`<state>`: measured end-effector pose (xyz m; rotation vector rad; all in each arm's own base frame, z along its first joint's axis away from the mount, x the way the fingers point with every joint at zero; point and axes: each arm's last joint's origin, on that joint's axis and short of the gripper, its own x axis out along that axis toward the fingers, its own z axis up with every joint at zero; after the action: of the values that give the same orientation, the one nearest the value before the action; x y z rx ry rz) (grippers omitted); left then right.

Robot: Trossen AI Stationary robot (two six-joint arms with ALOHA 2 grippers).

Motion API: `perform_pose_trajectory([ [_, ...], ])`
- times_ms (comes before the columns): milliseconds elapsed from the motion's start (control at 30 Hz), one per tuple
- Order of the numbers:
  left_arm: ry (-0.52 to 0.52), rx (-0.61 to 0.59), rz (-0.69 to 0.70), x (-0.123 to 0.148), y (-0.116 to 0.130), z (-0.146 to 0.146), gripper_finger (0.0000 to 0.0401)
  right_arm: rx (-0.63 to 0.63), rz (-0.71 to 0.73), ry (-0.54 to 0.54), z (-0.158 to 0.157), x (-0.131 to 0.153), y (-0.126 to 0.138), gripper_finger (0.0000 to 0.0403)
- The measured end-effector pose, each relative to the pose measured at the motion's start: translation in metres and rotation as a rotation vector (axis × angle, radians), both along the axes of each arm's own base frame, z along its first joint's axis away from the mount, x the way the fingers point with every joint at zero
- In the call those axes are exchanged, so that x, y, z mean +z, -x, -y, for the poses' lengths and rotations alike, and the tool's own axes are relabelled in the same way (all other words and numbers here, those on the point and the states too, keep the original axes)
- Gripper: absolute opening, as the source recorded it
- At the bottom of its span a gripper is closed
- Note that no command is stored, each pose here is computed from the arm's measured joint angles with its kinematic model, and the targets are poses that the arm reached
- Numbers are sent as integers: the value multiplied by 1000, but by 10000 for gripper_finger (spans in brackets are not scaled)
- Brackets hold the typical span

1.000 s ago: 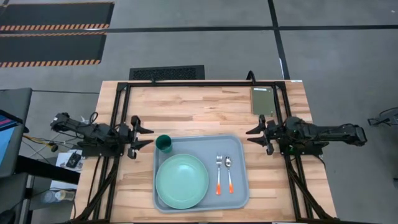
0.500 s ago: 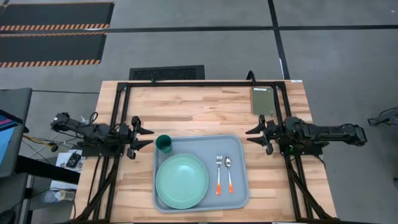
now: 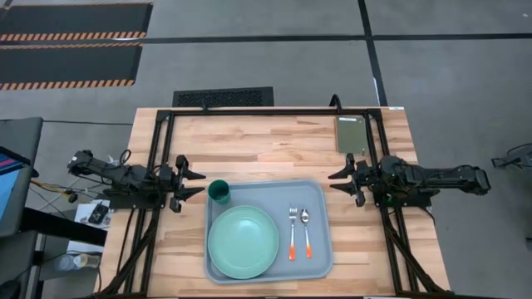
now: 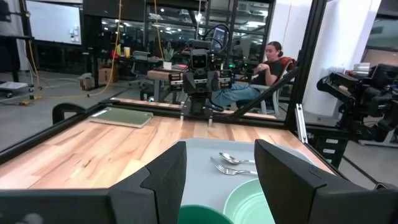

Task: Pick and place plate/cup/fork/spoon on tray
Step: Return to Home Position

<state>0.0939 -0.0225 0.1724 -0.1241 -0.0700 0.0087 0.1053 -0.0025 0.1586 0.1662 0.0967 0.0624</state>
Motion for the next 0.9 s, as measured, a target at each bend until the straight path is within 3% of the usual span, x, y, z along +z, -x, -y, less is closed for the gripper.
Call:
perform_pose_trajectory([
  [900,2,-1,0,0,0,0,180,0,-2,-1,0,0,0,168],
])
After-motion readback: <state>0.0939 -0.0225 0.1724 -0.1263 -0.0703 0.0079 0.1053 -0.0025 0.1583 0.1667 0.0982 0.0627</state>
